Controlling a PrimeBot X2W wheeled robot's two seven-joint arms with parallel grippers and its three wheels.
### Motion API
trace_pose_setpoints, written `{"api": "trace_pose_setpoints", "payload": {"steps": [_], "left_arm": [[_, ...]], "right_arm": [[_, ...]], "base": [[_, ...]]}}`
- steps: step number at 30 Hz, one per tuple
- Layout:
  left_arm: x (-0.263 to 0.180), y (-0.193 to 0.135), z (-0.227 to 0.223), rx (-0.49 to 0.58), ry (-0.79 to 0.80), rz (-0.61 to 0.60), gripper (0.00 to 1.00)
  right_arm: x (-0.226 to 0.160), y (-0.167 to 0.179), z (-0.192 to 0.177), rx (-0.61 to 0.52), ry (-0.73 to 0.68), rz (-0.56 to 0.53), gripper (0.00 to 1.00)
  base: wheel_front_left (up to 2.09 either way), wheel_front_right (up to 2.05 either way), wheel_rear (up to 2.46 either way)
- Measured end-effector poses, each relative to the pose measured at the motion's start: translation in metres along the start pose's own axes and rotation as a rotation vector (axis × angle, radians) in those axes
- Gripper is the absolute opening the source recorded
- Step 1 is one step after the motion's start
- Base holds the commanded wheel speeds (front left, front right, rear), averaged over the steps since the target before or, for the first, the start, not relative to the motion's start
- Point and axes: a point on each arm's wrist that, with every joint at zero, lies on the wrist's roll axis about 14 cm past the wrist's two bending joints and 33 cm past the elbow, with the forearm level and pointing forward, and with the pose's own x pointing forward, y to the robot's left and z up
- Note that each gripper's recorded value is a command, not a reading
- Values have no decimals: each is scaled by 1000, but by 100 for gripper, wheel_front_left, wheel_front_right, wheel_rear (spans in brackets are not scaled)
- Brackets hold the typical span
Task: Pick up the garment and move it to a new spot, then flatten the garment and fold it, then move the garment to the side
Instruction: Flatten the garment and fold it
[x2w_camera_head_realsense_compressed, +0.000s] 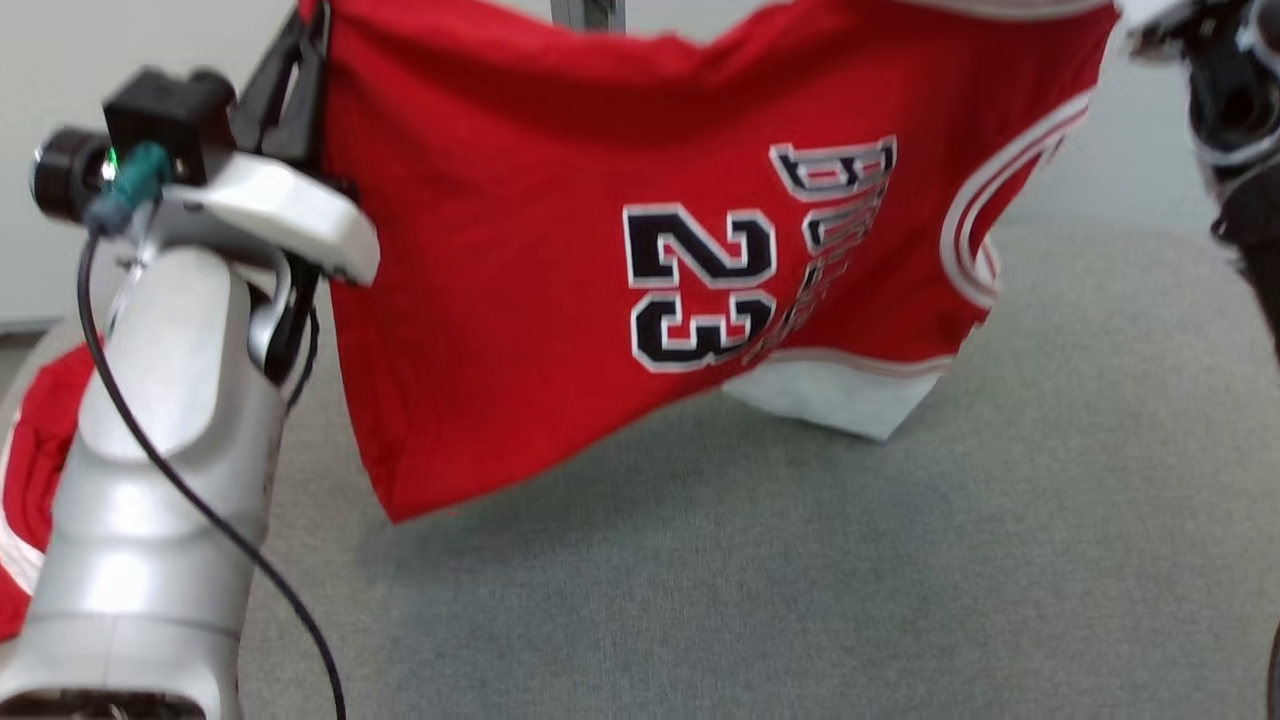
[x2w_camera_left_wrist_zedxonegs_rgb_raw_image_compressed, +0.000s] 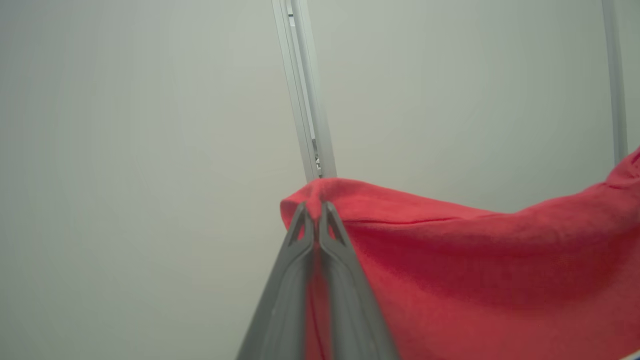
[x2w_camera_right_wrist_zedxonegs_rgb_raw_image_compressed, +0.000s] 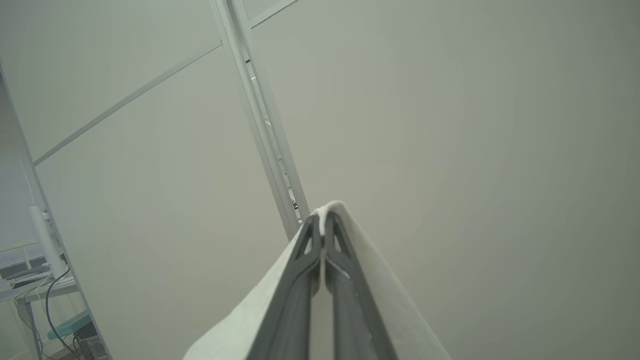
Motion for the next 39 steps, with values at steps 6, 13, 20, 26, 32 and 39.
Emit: {"api": "trace_pose_setpoints", "payload": {"steps": [6, 13, 20, 26, 32, 39], "left_arm": [[74, 8, 13, 34, -64, -9, 0], [152, 24, -7, -15, -145, 72, 0], [180, 32, -79, -22, -140, 135, 0], [184, 17, -119, -4, -185, 111, 0], [157, -5, -215, -22, -28, 60, 0], [119, 2, -256, -41, 109, 84, 0]], "right_arm": [[63, 1, 28, -50, -95, 27, 0], [129, -32, -14, -44, -144, 3, 0], [159, -43, -86, 53, -178, 54, 0], [145, -48, -165, 102, -169, 87, 0], [105, -74, -269, 126, -2, 36, 0], [58, -81, -322, 167, 161, -9, 0]], "base": [[0, 0, 0], [0, 0, 0], [0, 0, 0], [0, 0, 0], [0, 0, 0], [0, 0, 0]]}}
